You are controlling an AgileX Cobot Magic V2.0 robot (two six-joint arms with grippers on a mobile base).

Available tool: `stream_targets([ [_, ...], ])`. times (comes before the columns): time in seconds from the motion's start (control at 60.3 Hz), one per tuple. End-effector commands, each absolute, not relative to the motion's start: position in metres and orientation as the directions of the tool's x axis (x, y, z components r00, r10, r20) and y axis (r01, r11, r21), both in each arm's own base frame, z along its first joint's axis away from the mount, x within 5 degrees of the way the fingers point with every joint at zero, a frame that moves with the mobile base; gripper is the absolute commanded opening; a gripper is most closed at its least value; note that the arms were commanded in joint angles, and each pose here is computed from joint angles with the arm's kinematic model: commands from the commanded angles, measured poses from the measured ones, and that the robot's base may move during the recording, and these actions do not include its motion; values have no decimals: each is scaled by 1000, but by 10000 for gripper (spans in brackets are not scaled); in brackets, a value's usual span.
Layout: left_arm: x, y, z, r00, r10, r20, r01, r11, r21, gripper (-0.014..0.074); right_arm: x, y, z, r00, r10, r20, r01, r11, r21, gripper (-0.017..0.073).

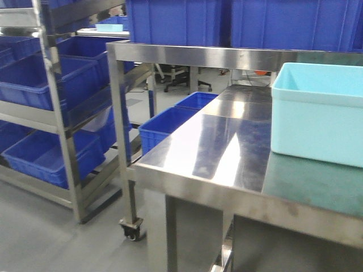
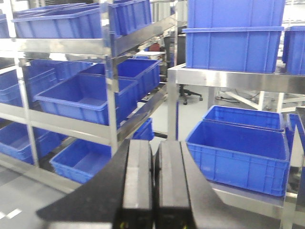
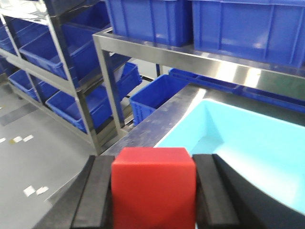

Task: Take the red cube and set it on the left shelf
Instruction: 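Drive the base away from the table holding the red cube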

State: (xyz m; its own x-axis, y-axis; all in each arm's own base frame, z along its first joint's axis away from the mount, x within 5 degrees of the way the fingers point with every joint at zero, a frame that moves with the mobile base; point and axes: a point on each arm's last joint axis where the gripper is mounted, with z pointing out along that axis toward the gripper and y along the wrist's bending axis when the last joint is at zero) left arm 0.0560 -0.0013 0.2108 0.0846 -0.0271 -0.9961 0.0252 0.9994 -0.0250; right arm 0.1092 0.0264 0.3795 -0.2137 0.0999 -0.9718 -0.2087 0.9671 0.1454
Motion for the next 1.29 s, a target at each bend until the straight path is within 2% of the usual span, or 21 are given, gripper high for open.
stream_targets([
  [0.0,55,-1,211,157,-29,-987,31,999,-25,101,110,26,395,-113,110,-987,-220,966,133,56],
  [1.276,55,-1,211,157,-29,-987,31,999,-25,101,110,26,395,-113,110,-987,-220,966,133,56],
])
